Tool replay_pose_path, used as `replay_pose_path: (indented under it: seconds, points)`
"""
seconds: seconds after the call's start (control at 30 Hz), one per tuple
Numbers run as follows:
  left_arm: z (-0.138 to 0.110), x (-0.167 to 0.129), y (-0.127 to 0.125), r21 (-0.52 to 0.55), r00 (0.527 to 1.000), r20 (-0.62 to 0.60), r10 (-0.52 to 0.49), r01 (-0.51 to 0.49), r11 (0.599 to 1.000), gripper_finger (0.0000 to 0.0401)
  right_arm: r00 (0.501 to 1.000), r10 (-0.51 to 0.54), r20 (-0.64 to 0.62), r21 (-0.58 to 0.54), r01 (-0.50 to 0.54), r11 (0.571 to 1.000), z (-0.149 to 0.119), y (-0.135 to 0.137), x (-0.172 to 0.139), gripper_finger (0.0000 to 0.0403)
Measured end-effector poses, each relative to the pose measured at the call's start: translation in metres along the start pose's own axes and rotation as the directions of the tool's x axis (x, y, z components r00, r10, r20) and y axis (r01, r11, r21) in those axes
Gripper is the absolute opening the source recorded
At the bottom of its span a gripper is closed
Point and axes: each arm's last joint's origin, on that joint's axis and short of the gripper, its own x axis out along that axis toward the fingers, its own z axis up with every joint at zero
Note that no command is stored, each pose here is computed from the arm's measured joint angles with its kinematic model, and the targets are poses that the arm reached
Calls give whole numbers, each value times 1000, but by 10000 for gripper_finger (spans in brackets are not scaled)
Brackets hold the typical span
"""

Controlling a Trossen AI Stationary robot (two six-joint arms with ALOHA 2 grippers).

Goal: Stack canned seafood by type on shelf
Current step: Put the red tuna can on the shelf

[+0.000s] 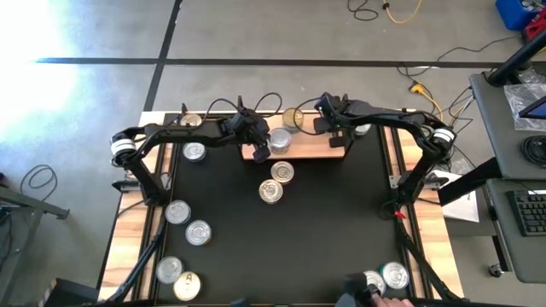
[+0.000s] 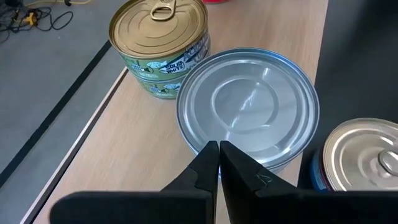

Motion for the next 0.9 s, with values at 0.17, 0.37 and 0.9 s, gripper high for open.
replay_pose_path:
  seconds: [0.17, 0.37, 0.9]
  points:
    - [0, -1, 1, 10, 1000, -1, 4, -4, 1000, 0, 1000, -3, 15, -15, 4, 1000, 0, 0, -6, 9]
    - [3, -3, 2, 26, 999, 25, 25, -25, 999, 0, 993, -46, 106, 44, 42, 998, 5, -10, -29, 9]
    - [11, -15, -1, 58, 998, 68, -17, 13, 998, 0, 998, 7, 59, 113, -14, 994, 11, -3, 6, 9]
